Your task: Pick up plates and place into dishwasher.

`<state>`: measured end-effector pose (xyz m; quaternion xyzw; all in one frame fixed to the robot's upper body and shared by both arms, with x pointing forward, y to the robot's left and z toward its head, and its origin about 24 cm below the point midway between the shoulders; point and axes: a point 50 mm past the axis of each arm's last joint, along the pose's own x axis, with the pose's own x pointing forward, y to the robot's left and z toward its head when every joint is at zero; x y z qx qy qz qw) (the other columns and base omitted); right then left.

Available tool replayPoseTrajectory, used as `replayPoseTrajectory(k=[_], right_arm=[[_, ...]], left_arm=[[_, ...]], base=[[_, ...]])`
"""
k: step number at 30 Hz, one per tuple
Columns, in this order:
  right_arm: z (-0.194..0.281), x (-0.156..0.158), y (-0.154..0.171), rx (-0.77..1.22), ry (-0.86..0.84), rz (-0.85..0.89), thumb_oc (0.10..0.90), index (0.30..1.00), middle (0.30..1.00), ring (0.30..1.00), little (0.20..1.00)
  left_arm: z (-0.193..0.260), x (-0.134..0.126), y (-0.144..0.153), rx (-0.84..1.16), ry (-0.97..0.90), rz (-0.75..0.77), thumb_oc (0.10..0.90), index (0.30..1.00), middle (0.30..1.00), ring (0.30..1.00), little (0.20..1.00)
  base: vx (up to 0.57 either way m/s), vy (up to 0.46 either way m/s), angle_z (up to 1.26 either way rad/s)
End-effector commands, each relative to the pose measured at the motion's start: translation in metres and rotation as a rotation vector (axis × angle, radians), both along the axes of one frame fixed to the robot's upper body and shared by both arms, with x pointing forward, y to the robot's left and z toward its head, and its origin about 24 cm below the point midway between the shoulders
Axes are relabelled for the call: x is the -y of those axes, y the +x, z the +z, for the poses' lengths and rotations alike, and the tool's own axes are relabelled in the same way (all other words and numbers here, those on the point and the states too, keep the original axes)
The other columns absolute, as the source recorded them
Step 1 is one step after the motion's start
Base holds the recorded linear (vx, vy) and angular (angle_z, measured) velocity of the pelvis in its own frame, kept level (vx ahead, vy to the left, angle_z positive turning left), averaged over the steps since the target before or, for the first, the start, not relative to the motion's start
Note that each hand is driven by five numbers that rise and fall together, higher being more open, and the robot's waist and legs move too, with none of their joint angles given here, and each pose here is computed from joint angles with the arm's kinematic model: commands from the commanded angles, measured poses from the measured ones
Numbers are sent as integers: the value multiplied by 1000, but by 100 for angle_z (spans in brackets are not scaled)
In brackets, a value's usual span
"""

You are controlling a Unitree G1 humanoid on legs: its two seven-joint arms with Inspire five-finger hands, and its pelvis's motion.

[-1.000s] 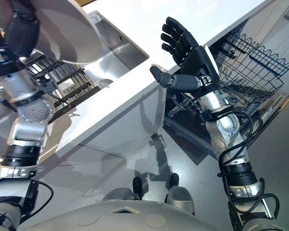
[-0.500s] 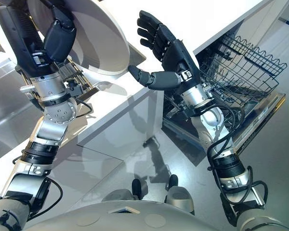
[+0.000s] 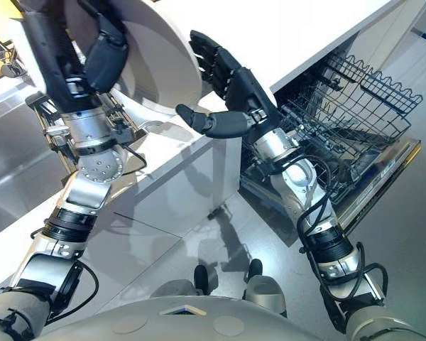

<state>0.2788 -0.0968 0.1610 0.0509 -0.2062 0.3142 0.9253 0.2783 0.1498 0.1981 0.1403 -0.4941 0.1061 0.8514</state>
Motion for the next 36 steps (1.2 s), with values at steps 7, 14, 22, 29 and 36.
replayPoseTrajectory(k=[7, 14, 22, 29, 36], right_arm=[[47, -14, 2, 180, 194, 34, 800, 900, 900, 900, 900], [48, -5, 2, 172, 212, 3, 800, 900, 900, 900, 900], [45, -3, -1, 176, 262, -27, 100, 300, 300, 300, 200], [36, -2, 3, 120, 259, -68, 100, 300, 300, 300, 200], [28, 1, 7, 55, 287, -110, 100, 300, 300, 300, 200]], left_arm=[[18, 17, 16, 75, 65, -8, 100, 300, 300, 300, 200], [13, -3, 22, 11, 32, 30, 100, 300, 300, 300, 200], [-11, 8, 20, -103, -16, -89, 100, 300, 300, 300, 200], [-8, 31, 2, -69, -58, -399, 100, 300, 300, 300, 200], [8, 54, -12, -14, -1, -654, 100, 300, 300, 300, 200]], base=[[0, 0, 0], [0, 0, 0], [0, 0, 0], [0, 0, 0], [0, 0, 0]])
